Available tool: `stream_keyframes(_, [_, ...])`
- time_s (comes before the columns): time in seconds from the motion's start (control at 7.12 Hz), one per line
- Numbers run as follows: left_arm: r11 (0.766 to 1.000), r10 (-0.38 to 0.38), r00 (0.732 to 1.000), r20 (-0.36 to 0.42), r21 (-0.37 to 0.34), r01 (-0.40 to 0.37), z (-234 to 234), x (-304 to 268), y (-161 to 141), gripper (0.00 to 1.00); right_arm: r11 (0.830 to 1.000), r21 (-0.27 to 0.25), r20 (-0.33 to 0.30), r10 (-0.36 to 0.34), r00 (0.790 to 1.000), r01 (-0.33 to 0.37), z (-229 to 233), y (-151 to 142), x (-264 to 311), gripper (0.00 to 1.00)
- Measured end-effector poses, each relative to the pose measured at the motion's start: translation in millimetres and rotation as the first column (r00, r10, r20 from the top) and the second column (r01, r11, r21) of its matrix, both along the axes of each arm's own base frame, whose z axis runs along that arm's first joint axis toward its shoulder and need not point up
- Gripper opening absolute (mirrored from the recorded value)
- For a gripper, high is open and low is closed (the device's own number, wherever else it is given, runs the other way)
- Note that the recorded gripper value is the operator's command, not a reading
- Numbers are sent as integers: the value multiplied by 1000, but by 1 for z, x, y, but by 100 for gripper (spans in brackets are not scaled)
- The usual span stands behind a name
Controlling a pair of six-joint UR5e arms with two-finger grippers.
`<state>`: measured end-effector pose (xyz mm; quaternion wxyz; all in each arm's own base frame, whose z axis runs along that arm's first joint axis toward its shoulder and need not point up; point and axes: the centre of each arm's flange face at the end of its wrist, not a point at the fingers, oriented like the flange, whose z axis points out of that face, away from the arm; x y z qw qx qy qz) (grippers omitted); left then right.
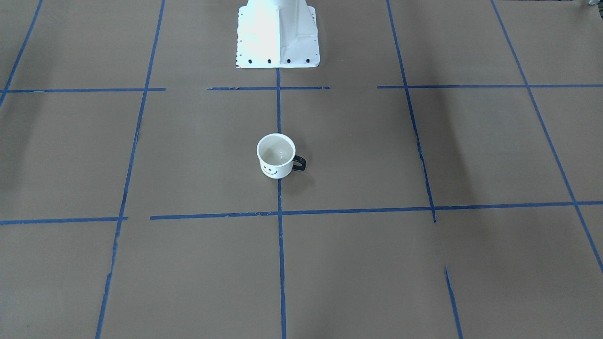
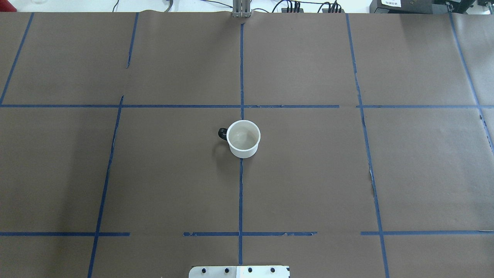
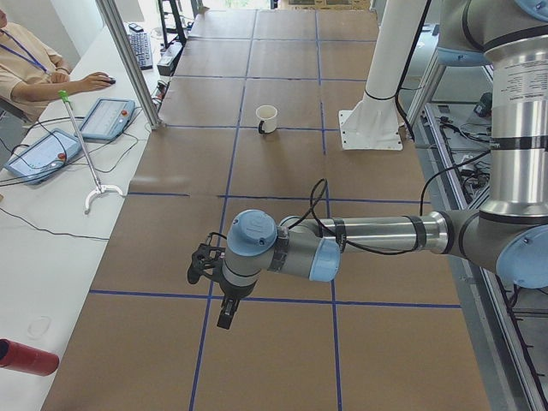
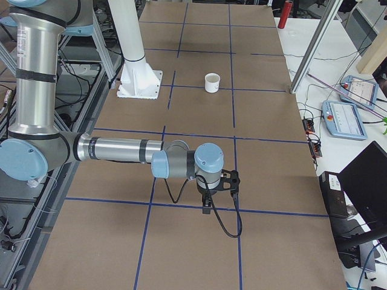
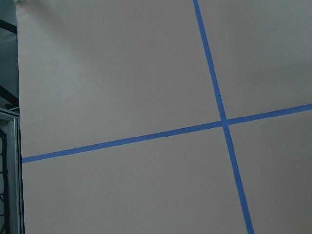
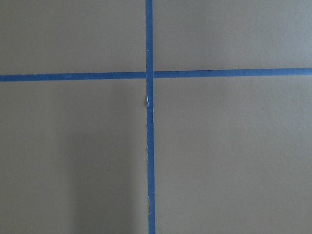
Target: Flip mug
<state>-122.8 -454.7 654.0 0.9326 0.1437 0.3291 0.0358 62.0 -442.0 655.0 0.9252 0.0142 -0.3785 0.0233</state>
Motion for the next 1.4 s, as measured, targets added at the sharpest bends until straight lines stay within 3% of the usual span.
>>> stream_keyframes(0.28, [1000,-5,1000,-4,-13,5,3,1,-2,100,1000,0,0,0,1000,0,0,0,0,100])
stream_keyframes(0.56, [995,-49,997,-62,-94,43,6,5,-8,100,1000,0,0,0,1000,0,0,0,0,100])
stream_keyframes(0.84, [986,-27,995,-100,-167,10,-15,21,-24,100,1000,0,0,0,1000,0,0,0,0,100])
stream_keyframes(1.12, [992,59,995,-75,-110,-67,-33,28,-28,100,1000,0,0,0,1000,0,0,0,0,100])
stream_keyframes(1.4, [991,92,993,-68,-87,-98,-33,30,-28,100,1000,0,0,0,1000,0,0,0,0,100])
